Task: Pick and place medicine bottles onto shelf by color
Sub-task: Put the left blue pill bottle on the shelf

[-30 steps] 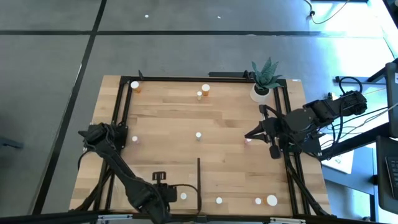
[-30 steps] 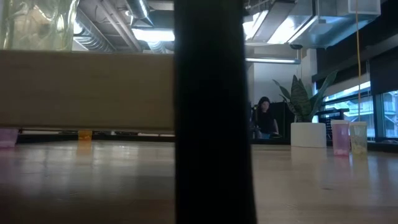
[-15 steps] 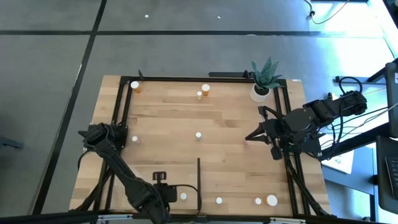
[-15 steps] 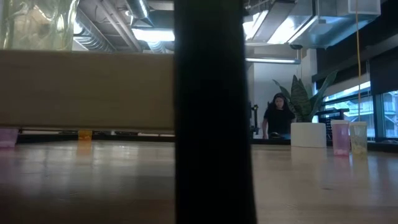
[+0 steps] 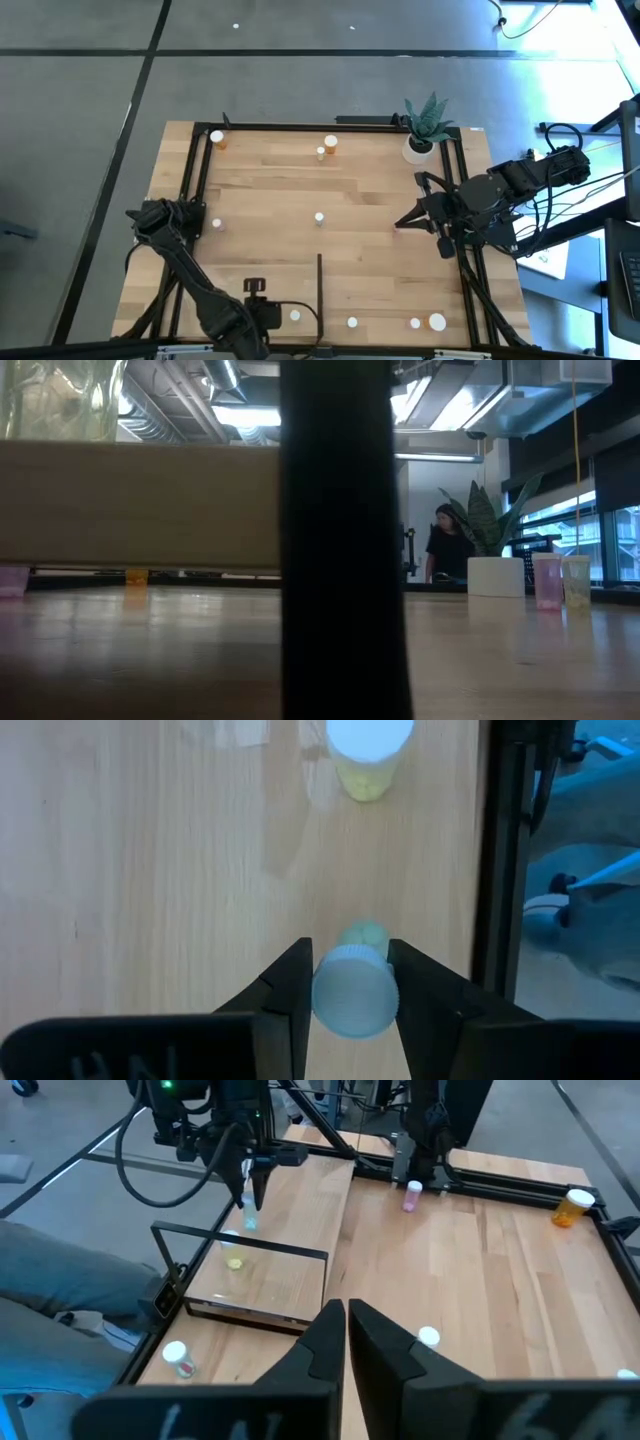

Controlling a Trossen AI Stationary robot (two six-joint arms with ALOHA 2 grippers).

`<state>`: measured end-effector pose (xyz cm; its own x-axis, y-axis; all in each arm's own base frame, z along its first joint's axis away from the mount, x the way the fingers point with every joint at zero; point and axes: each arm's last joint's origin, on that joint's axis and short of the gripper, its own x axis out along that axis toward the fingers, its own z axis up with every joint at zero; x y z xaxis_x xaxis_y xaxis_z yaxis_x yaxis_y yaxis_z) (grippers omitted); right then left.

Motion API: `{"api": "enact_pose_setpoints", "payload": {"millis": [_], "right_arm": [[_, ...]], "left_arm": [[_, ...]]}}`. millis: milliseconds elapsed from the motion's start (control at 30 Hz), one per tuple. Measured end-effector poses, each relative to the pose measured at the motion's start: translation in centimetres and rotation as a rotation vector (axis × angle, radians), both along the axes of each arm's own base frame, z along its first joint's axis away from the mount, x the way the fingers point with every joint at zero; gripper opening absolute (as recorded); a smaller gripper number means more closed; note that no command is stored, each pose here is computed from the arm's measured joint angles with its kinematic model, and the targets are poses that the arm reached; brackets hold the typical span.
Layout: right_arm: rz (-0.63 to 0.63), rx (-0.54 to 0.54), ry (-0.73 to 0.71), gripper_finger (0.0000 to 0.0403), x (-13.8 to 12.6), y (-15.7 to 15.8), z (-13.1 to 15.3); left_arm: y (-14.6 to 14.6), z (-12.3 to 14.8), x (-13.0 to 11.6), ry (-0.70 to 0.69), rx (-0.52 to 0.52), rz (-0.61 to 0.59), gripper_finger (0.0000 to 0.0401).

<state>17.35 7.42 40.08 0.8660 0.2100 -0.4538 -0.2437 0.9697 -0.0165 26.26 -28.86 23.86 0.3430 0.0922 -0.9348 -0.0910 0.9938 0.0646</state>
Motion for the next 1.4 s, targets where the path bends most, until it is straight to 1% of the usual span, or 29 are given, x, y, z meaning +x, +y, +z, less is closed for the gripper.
{"api": "enact_pose_setpoints", "payload": {"millis": [600,767,1033,1200,1400], "right_arm": [[-0.001,0.0,0.0,0.0022,0.0,0.0,0.0],[-0.001,0.0,-0.001,0.0022,0.0,0.0,0.0],[-0.001,0.0,-0.001,0.0022,0.0,0.0,0.0],[-0.001,0.0,-0.001,0.0022,0.0,0.0,0.0],[-0.001,0.0,-0.001,0.0022,0.0,0.0,0.0]], "left_arm": [[-0.3,0.0,-0.4,-0.002,0.001,-0.007,0.0102],[-0.5,-1.1,0.1,0.011,0.031,-0.018,0.0102],[-0.6,-1.2,0.2,0.017,0.025,-0.029,0.0102],[-0.6,-1.2,0.2,0.022,0.017,-0.031,0.0115],[-0.8,-1.6,0.2,0.035,0.006,-0.037,0.0142]]}}
